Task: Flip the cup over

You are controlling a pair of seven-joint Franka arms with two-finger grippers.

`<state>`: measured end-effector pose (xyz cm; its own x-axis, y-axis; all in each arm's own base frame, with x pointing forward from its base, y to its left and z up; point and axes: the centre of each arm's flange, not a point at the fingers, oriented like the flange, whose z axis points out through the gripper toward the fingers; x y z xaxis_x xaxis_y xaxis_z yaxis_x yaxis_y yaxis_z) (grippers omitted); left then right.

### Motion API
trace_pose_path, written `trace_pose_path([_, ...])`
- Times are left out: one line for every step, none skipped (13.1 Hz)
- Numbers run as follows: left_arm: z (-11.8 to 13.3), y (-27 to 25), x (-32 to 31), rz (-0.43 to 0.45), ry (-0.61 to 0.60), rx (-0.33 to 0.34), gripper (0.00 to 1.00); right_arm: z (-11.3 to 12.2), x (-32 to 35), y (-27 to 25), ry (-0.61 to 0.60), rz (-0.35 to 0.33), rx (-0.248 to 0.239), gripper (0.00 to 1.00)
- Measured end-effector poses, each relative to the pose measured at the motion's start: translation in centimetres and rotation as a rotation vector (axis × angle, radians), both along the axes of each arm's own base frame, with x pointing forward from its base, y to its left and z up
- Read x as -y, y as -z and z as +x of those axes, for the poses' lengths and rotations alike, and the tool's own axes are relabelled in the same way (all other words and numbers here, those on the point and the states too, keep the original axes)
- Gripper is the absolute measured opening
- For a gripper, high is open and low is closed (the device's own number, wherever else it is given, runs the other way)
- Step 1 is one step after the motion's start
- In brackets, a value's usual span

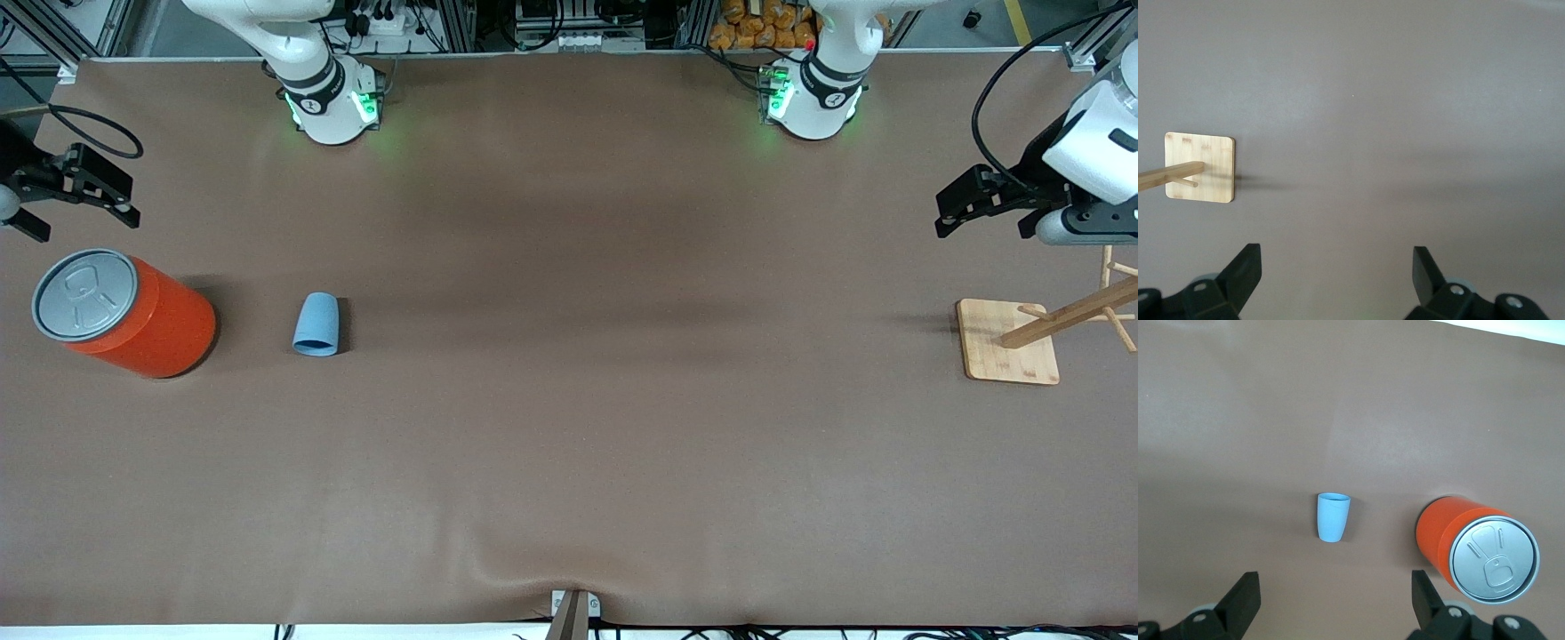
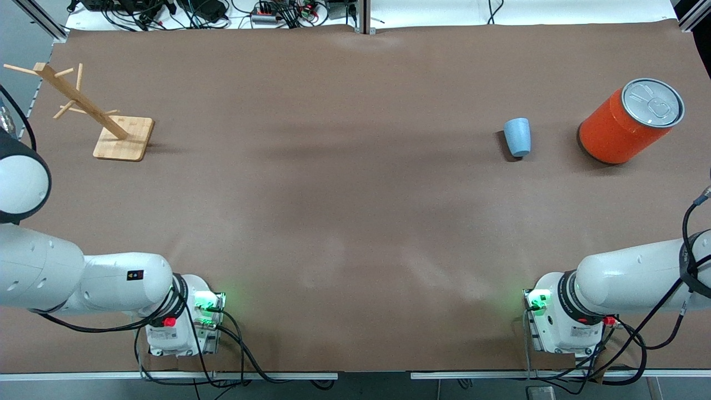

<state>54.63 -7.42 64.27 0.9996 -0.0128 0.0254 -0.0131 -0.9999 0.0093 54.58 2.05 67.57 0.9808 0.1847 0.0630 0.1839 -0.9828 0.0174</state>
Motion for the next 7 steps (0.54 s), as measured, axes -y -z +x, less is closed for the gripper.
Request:
trace_pose_path([0.0, 0.0, 0.0, 0.003, 0.001, 0.001, 1.00, 0.0, 0.0, 0.0, -0.001, -0.001, 0.000, 1.00])
trace_pose_path([0.0, 0.0, 0.0, 0.007, 0.000, 0.002, 1.00, 0.0, 0.0, 0.0, -0.001, -0.001, -0.001, 1.00])
trace_pose_path([0.0, -0.1, -0.1, 0.010, 0.000, 0.004, 1.00, 0.0, 0.0, 0.0, -0.001, -0.001, -0.001, 1.00])
trace_pose_path([0.0, -0.4, -0.2, 0.011, -0.002, 0.010, 1.00, 0.0, 0.0, 0.0, -0.001, -0.001, -0.001, 1.00])
trace_pose_path([0.0, -0.9, -0.4, 0.010, -0.006, 0.020, 1.00, 0.0, 0.0, 0.0, -0.001, -0.001, -0.001, 1.00])
trace_pose_path([0.0, -1.4, -0.7, 0.010, -0.010, 0.029, 1.00, 0.0, -0.1, 0.0, -0.001, -0.001, -0.003, 1.00])
trace_pose_path([0.0, -1.7, -1.1, 0.010, -0.015, 0.034, 1.00, 0.0, -0.1, 0.1, -0.001, -0.002, -0.005, 1.00])
